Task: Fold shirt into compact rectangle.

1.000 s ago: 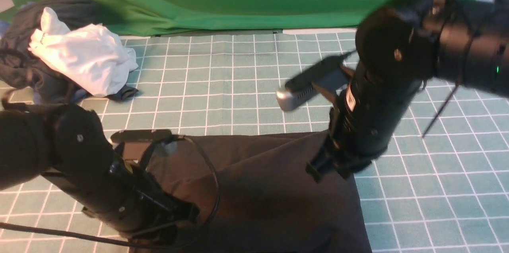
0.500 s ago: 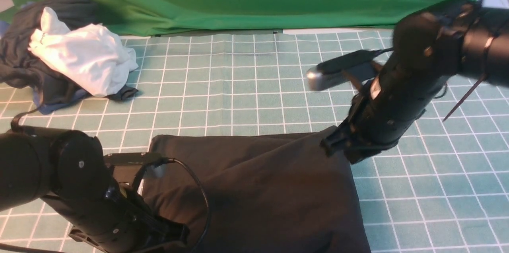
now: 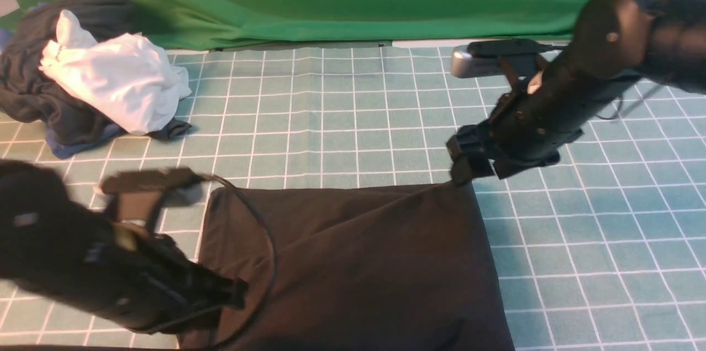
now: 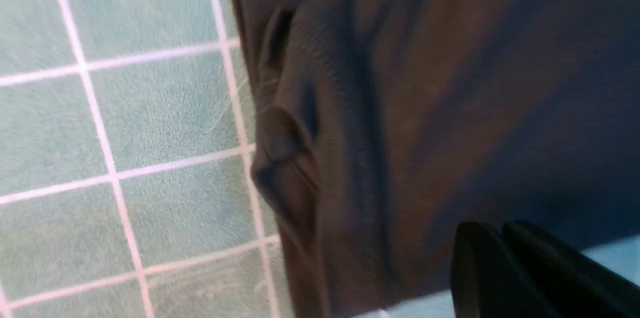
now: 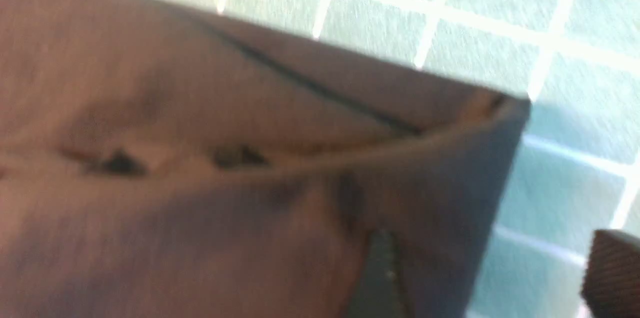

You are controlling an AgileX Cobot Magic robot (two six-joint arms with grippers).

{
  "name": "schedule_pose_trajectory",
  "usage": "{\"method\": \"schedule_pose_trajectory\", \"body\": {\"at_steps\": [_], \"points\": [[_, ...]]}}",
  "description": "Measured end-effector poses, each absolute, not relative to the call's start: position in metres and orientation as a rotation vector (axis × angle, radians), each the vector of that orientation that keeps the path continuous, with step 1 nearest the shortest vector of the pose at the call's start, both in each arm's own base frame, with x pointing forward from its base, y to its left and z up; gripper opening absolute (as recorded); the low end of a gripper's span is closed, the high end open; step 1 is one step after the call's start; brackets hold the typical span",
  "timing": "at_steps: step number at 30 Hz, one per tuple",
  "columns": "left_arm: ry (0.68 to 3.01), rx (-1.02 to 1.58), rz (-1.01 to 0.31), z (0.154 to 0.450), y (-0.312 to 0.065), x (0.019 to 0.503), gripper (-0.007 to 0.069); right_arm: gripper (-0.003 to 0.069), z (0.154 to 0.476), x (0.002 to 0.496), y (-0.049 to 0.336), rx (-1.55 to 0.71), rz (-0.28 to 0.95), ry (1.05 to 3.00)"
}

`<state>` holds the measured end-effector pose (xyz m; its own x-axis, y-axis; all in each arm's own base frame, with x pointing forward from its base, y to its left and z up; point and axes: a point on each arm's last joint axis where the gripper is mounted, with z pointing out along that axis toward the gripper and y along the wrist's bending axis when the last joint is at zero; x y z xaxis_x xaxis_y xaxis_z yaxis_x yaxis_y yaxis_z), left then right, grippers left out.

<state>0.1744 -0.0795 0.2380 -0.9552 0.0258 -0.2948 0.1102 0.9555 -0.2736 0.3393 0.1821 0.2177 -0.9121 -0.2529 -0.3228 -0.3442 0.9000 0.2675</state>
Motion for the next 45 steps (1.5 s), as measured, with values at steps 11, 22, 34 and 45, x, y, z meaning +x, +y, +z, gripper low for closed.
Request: {"method": "schedule_pose_trajectory", "body": {"at_steps": [11, 22, 34, 45], "points": [[2.622, 0.064, -0.523, 0.289, -0.061, 0.115, 0.0006, 0.0569, 0.169, 0.364, 0.191, -0.441, 0.445, 2.911], [2.561, 0.056, -0.480, 0.296, -0.052, 0.103, 0.0006, 0.0102, 0.156, 0.368, 0.196, -0.475, 0.494, 2.902], [2.576, 0.047, -0.469, 0.295, -0.051, 0.102, 0.0006, 0.0088, 0.188, 0.417, 0.149, -0.214, 0.492, 2.749], [2.572, 0.047, -0.464, 0.295, -0.051, 0.103, 0.0006, 0.0278, 0.190, 0.427, 0.119, -0.073, 0.476, 2.757]]}}
